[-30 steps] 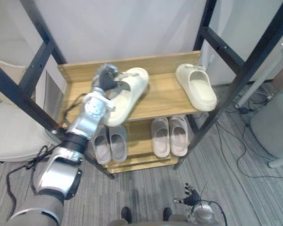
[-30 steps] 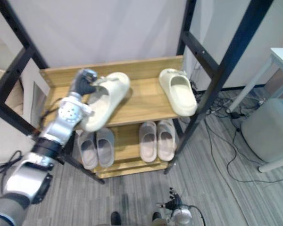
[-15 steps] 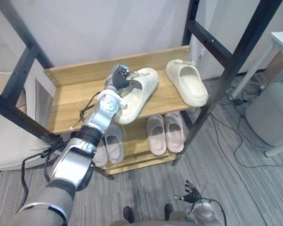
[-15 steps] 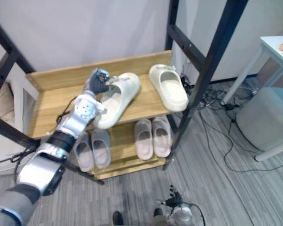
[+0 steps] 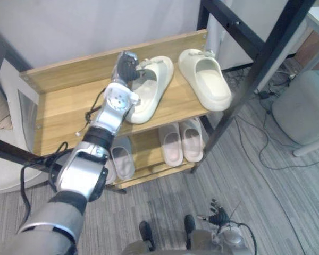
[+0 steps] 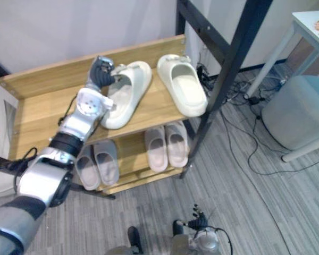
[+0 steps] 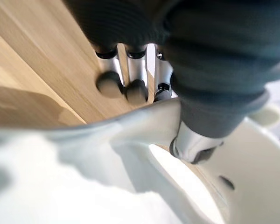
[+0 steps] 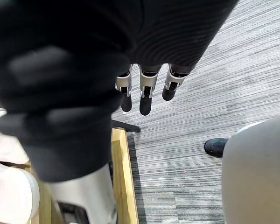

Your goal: Organize the slippers on the shoe rack

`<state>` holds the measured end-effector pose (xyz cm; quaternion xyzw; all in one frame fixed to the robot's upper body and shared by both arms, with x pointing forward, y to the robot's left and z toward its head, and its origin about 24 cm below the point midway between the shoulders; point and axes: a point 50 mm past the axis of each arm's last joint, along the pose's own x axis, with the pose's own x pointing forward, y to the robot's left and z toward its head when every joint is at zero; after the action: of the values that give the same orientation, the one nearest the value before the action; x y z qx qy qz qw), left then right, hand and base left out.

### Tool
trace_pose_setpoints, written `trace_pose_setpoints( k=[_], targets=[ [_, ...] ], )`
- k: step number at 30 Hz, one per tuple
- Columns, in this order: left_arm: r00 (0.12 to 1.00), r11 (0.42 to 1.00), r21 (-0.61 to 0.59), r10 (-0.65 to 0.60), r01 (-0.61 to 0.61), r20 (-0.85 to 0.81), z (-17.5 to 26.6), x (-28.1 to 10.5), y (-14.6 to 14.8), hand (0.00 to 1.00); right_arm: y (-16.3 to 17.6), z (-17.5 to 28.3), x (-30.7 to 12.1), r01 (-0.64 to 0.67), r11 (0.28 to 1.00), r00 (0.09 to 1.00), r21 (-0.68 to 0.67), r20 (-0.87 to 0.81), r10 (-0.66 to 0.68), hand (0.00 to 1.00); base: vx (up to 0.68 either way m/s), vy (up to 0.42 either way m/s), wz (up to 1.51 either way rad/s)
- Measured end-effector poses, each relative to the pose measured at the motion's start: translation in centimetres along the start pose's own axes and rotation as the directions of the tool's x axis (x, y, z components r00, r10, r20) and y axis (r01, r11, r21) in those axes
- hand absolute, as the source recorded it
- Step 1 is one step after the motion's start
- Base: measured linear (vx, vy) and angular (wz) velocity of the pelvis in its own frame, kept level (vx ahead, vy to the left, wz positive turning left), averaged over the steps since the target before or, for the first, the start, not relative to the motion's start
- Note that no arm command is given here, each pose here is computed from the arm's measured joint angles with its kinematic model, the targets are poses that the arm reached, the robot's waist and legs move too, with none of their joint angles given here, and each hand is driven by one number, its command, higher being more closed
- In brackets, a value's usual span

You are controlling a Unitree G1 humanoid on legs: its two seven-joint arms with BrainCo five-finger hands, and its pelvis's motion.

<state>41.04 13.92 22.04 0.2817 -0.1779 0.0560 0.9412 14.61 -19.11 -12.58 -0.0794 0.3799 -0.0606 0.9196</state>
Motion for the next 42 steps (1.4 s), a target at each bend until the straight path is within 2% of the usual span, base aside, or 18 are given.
trace_pose_setpoints(
  k=[8,16,29,34,36,42],
  targets=[
    [0.999,0.993,-0.117,-0.006,0.011,0.039,1.8,-0.2,-1.7,0.00,0.0,0.2,0.0,0.004,1.000,1.000,0.002,0.009,-0.004,0.00,0.01,0.009,0.03],
    [0.999,0.988,-0.154,-0.017,0.024,0.046,2.2,-0.4,-2.3,0.00,-0.1,0.2,-0.1,0.012,1.000,1.000,0.010,0.016,-0.012,0.00,0.01,0.010,0.12],
    [0.991,0.963,-0.269,0.025,0.012,0.132,2.6,-1.9,-1.2,0.00,-0.1,0.0,-0.2,0.011,1.000,1.000,0.007,0.005,-0.011,0.00,-0.01,0.010,0.07],
    [0.995,0.928,-0.372,0.044,-0.006,0.093,0.7,-3.4,-0.6,0.00,-0.1,-0.2,-0.2,0.009,1.000,1.000,0.002,-0.004,-0.009,0.00,-0.01,0.001,0.04],
    [0.998,0.898,-0.441,0.028,-0.003,0.049,-0.7,-4.5,-0.9,0.00,-0.1,-0.3,-0.1,0.008,1.000,1.000,0.000,-0.013,-0.008,0.00,0.00,0.000,0.17],
    [1.000,0.839,-0.544,-0.005,-0.004,-0.015,-3.1,-6.5,-1.2,0.00,0.1,-0.6,-0.1,-0.007,1.000,1.000,-0.025,-0.031,0.006,0.00,-0.01,-0.002,0.08]
  ],
)
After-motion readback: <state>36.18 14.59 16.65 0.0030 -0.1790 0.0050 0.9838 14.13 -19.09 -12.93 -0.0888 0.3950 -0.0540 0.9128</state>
